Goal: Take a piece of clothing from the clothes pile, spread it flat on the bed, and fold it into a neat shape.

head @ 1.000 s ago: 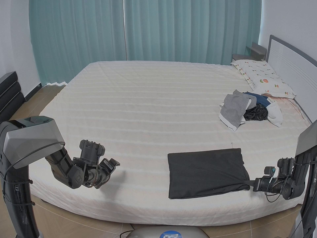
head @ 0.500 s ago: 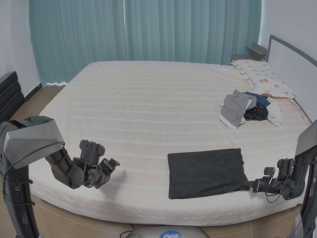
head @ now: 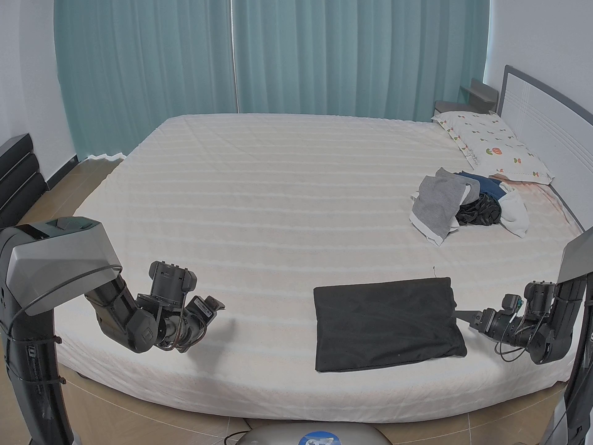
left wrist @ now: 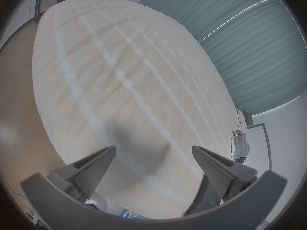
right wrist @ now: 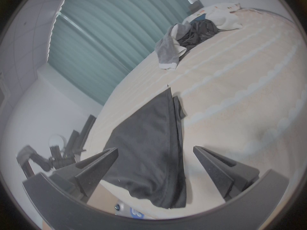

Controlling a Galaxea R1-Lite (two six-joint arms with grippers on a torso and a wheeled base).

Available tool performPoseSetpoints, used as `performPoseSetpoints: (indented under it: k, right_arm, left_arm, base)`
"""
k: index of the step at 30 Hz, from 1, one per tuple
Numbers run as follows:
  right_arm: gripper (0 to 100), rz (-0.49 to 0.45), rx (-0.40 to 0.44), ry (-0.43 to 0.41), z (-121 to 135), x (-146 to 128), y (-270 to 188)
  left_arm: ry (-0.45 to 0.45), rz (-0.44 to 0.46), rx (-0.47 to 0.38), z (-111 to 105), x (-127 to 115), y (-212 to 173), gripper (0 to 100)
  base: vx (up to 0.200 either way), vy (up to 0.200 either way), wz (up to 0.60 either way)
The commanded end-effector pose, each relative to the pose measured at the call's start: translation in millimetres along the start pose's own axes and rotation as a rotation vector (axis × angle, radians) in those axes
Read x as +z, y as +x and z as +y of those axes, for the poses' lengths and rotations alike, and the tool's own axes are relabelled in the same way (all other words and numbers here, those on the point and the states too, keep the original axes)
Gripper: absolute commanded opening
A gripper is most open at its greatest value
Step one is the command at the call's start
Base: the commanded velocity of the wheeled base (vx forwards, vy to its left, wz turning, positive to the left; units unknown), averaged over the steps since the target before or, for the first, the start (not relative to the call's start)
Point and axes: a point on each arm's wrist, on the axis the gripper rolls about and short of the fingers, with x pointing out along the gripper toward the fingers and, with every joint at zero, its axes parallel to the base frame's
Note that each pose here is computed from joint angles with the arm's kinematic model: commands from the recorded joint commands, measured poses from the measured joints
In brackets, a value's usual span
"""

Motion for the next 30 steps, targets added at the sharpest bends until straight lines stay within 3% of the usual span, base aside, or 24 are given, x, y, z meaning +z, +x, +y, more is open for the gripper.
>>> performPoseSetpoints:
  k: [1,7,19,30]
  right_arm:
    - [100,-0.064,0.022,0.036,0,18,6]
    - [100,-0.087,0.025,0.073,-3,25,7]
    - [100,-0.098,0.024,0.082,-7,29,11]
    - [100,-0.099,0.029,0.078,-7,29,12]
  left_arm:
    - [0.002,0.001,-0.001,0,-1,0,100]
    - [0.018,-0.003,0.003,-2,-5,1,100]
    - [0.031,0.001,-0.029,-13,-8,0,100]
    - [0.030,-0.009,-0.048,-18,-5,0,100]
  base:
    - [0.000,0.000,0.00]
    - [-0.100,0.000,0.00]
    - [0.000,0.000,0.00]
    - [0.000,-0.200,0.00]
